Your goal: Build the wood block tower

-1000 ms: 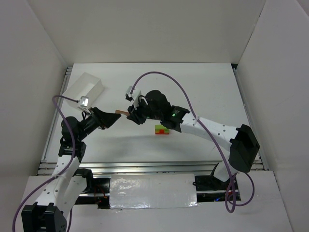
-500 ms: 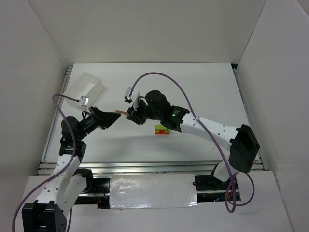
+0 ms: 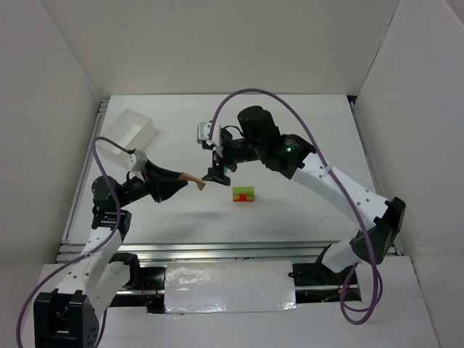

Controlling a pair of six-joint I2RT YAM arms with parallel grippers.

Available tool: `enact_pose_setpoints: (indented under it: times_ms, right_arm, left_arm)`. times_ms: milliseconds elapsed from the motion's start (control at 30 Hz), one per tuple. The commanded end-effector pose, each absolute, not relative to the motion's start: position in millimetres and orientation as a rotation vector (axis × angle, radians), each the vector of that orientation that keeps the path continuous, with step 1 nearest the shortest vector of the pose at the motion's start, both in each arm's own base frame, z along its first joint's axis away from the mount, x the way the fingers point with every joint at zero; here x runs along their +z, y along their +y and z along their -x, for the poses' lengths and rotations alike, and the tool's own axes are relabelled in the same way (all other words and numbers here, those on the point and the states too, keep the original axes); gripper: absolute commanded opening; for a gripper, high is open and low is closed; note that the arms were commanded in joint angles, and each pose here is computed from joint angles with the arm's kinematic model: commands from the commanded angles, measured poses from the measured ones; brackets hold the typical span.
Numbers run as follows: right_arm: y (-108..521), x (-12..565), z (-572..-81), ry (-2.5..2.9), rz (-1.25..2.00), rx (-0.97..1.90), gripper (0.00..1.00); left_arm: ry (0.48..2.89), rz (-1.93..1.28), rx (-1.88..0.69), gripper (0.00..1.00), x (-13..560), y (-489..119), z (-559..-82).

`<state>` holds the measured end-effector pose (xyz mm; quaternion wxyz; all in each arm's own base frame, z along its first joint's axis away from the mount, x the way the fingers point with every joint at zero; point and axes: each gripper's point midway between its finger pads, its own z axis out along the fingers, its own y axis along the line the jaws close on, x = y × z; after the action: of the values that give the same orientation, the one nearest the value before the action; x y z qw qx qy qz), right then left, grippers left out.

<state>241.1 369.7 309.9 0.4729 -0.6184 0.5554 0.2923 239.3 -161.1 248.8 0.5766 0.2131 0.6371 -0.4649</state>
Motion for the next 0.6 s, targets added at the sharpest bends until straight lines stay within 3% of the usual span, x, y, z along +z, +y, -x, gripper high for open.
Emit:
enact_pose_setpoints:
  times_ms: [0, 267, 367, 567]
  right_arm:
    - [358.1, 319.1, -210.8, 1.279, 1.661, 0.8, 1.0]
    - [376.2, 303.2, -202.3, 1.394, 1.659, 0.993, 0.98]
    - [382.2, 303.1, -202.2, 1.426, 1.629, 1.037, 0.86]
    - [392.7, 299.9, -209.1, 1.47, 1.574, 1.074, 0.76]
  left_arm:
    - [1.262, -0.829, -1.026, 0.0, 276.6, -174.6, -218.1]
    - [1.189, -0.882, -0.92, 0.0, 292.2, -181.0, -216.9]
    - [1.184, -0.882, -0.917, 0.0, 294.0, -181.4, -215.3]
    - [1.175, -0.881, -0.894, 0.0, 295.5, -180.8, -213.5]
